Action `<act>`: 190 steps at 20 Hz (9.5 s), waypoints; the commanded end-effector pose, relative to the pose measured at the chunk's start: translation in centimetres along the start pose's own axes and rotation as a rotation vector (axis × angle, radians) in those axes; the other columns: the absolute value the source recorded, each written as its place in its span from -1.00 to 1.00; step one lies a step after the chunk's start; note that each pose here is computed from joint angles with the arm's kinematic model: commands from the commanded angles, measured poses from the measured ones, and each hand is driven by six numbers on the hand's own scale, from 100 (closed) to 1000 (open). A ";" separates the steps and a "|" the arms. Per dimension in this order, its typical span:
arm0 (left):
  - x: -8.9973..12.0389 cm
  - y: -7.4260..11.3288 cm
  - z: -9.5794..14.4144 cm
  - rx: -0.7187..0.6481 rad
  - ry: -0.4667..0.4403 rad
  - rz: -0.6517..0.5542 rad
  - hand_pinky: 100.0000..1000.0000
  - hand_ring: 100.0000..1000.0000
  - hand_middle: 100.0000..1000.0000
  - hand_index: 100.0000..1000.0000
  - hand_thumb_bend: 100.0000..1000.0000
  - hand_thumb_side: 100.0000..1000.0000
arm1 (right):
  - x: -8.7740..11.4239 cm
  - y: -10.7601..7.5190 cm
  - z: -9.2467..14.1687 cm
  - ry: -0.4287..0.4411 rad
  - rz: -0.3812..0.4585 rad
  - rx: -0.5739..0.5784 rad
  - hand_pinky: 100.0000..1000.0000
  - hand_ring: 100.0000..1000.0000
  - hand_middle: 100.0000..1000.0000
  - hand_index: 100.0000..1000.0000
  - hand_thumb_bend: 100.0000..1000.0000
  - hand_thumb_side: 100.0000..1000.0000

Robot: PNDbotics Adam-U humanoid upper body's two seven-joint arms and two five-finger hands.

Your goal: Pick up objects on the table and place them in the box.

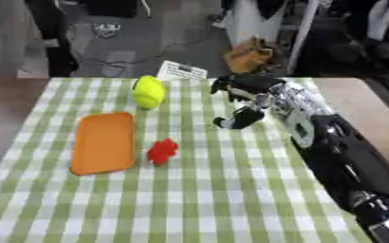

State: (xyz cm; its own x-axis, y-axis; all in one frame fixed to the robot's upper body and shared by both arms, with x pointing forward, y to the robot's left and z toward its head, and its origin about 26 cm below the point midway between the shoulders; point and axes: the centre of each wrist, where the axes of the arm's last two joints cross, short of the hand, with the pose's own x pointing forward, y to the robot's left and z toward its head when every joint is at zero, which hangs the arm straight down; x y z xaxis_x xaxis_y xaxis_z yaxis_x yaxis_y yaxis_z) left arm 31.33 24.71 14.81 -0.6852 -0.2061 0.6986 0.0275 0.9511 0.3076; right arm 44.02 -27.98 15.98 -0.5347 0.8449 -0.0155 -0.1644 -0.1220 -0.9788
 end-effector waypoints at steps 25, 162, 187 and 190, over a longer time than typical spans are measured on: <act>0.9 -0.6 -1.1 -0.033 -0.050 0.027 -0.45 0.30 0.60 0.50 -1.00 0.89 | 3.8 -0.3 -5.3 -0.030 0.104 -0.002 0.21 0.28 0.89 0.88 -0.30 -0.27; 1.5 -0.6 -2.1 -0.024 -0.090 0.034 -0.51 0.27 0.59 0.49 -1.00 0.91 | 4.1 0.2 -4.9 -0.125 0.103 0.075 -0.74 -0.48 -0.25 -0.14 -0.56 -0.78; 1.7 -0.8 -2.3 -0.027 -0.099 0.044 -0.50 0.27 0.59 0.49 -1.00 0.91 | 6.4 -3.9 -4.8 -0.011 -0.021 -0.341 -0.79 -0.53 -0.21 -0.12 -0.63 -0.92; 1.8 -1.0 -2.3 -0.031 -0.102 0.049 -0.50 0.27 0.59 0.49 -1.00 0.91 | 7.3 -3.3 -5.4 -0.022 -0.069 -0.362 -0.79 -0.54 -0.21 -0.12 -0.67 -0.91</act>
State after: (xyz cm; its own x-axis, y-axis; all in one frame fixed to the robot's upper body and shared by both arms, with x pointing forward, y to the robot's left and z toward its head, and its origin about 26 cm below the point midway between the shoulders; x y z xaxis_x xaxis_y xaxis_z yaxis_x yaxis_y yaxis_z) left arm 31.89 23.10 16.31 -0.7284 -0.1439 0.6699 0.0818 0.9525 0.2935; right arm 45.09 -18.99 16.87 -0.5432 0.8377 0.0562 0.0644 0.1083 -0.9920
